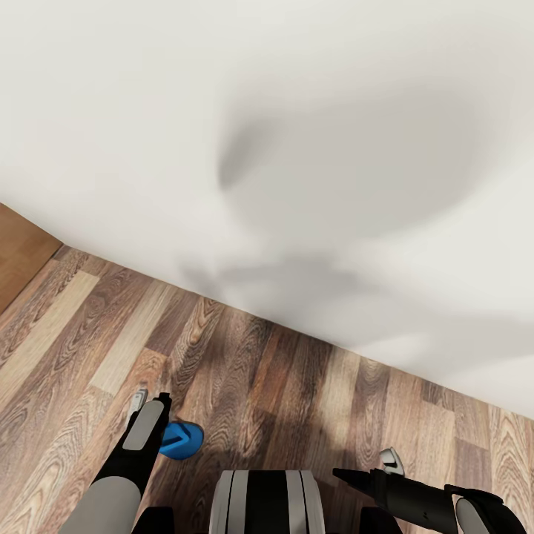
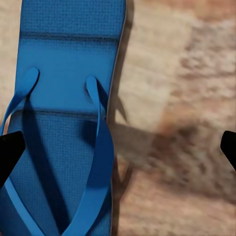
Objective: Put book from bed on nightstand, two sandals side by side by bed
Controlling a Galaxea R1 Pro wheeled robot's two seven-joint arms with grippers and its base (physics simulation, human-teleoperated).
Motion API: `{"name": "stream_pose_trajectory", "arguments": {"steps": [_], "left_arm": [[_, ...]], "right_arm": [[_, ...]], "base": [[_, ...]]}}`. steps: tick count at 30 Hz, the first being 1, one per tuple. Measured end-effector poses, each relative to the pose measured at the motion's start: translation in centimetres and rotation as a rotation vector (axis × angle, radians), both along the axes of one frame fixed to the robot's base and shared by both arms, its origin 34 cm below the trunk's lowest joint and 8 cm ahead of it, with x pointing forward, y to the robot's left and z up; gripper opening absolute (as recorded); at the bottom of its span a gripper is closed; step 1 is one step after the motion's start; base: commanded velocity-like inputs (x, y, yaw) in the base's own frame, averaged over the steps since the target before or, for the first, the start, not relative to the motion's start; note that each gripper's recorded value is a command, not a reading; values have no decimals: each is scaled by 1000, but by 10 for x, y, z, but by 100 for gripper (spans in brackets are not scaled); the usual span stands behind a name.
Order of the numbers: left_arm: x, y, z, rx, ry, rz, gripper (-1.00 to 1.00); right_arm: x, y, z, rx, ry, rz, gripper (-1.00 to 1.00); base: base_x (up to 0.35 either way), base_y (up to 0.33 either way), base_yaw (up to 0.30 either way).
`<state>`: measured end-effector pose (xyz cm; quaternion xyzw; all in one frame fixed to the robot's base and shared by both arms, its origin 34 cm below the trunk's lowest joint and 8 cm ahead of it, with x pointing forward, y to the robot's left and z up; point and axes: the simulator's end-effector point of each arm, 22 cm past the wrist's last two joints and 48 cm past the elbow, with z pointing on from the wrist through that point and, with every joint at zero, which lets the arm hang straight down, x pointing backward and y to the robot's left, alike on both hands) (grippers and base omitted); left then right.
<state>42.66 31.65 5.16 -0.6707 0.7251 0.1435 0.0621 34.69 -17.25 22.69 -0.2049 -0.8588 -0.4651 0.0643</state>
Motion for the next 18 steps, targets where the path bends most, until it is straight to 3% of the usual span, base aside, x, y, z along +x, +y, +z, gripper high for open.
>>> {"name": "stream_pose_trajectory", "arguments": {"steps": [18], "left_arm": [[0,0,0,-1,1,0,100]], "right_arm": [[0,0,0,0,0,0,100]], "base": [[0,60,0]]}}
